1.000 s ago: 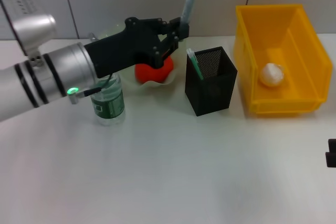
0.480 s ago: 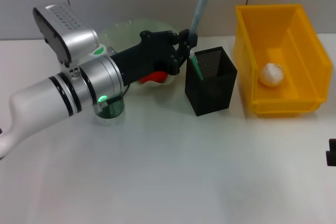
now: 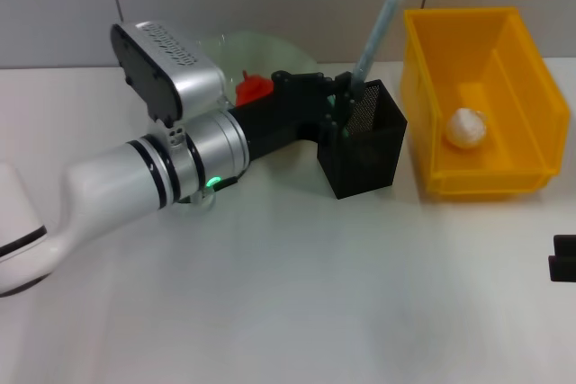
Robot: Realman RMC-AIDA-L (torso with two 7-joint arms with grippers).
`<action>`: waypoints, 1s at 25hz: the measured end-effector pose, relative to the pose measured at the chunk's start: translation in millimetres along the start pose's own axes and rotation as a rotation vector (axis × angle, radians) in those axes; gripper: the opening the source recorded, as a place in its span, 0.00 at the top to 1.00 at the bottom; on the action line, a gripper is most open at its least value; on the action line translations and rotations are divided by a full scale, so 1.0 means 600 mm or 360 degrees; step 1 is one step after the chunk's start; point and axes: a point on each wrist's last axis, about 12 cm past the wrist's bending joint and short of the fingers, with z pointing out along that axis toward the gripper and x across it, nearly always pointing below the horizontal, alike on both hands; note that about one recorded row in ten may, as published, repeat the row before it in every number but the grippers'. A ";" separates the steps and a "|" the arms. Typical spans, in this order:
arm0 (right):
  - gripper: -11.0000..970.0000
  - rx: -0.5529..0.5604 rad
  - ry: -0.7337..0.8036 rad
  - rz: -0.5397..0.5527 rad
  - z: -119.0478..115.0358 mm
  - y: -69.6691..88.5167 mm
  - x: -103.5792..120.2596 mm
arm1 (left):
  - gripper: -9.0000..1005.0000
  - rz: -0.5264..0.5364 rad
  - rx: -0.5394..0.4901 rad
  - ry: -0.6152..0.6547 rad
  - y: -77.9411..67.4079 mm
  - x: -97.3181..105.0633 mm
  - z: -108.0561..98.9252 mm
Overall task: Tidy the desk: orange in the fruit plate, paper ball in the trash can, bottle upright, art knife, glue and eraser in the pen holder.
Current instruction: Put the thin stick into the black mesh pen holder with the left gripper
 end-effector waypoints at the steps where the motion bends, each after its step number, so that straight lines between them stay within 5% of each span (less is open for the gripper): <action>1: 0.52 0.0000 -0.0001 -0.0002 0.001 -0.001 -0.001 | 0.77 -0.0002 0.0006 0.0020 -0.006 0.002 0.005; 25: 0.52 -0.0034 -0.0017 -0.0043 0.020 -0.007 -0.023 | 0.74 -0.0019 -0.0041 0.0103 -0.013 0.002 0.021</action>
